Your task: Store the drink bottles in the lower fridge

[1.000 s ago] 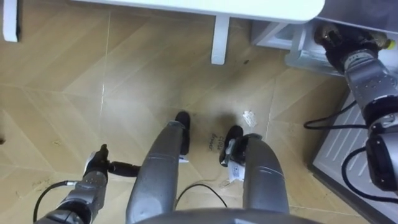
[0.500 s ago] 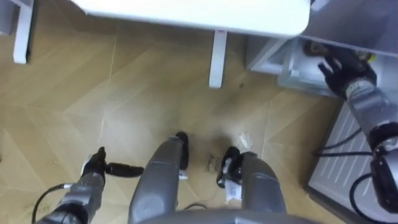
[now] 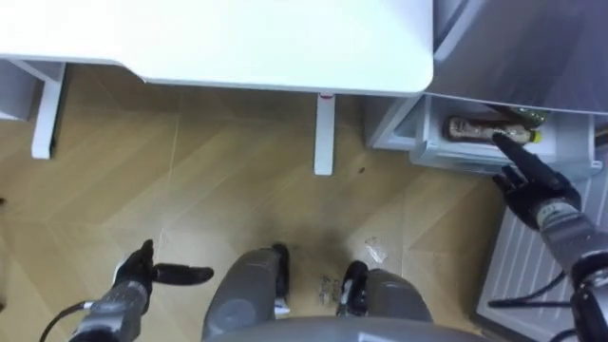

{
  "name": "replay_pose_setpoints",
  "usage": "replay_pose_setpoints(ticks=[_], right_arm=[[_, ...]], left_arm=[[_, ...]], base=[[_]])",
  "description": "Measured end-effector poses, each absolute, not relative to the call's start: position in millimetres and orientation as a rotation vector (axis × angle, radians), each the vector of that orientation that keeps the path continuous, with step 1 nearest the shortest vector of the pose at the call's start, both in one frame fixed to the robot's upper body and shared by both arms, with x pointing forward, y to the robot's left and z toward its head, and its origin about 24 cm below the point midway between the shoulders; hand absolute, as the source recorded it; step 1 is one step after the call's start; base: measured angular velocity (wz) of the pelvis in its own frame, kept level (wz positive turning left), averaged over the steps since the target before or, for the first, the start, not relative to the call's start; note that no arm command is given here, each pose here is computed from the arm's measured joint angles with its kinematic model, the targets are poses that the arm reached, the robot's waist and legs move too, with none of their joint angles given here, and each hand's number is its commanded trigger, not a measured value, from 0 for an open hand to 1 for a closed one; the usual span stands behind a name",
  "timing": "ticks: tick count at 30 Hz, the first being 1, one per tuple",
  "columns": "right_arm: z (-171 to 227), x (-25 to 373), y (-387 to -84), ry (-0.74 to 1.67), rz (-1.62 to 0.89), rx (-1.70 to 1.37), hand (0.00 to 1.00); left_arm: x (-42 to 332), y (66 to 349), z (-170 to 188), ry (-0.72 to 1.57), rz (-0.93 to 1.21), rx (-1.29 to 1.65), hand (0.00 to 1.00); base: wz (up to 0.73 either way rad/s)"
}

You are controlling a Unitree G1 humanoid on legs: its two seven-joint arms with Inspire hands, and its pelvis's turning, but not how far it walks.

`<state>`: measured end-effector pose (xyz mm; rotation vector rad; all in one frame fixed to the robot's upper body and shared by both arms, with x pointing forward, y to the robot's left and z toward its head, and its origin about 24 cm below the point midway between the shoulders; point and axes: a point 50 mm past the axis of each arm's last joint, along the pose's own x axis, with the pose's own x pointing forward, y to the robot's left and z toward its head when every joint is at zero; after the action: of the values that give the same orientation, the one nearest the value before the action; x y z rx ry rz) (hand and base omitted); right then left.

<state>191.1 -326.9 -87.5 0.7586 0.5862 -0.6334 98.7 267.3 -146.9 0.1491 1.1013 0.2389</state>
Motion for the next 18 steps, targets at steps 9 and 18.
replay_pose_setpoints(ticks=[9,18], right_arm=[[-100,175,-322,0.626,-0.684,0.775,0.00],[-92,187,-325,0.537,-0.793,0.877,0.00]], left_arm=[[92,268,-148,1.104,0.241,0.148,0.00],[97,269,-146,1.082,0.296,0.127,0.00]], base=[[-0.05],[-0.05]])
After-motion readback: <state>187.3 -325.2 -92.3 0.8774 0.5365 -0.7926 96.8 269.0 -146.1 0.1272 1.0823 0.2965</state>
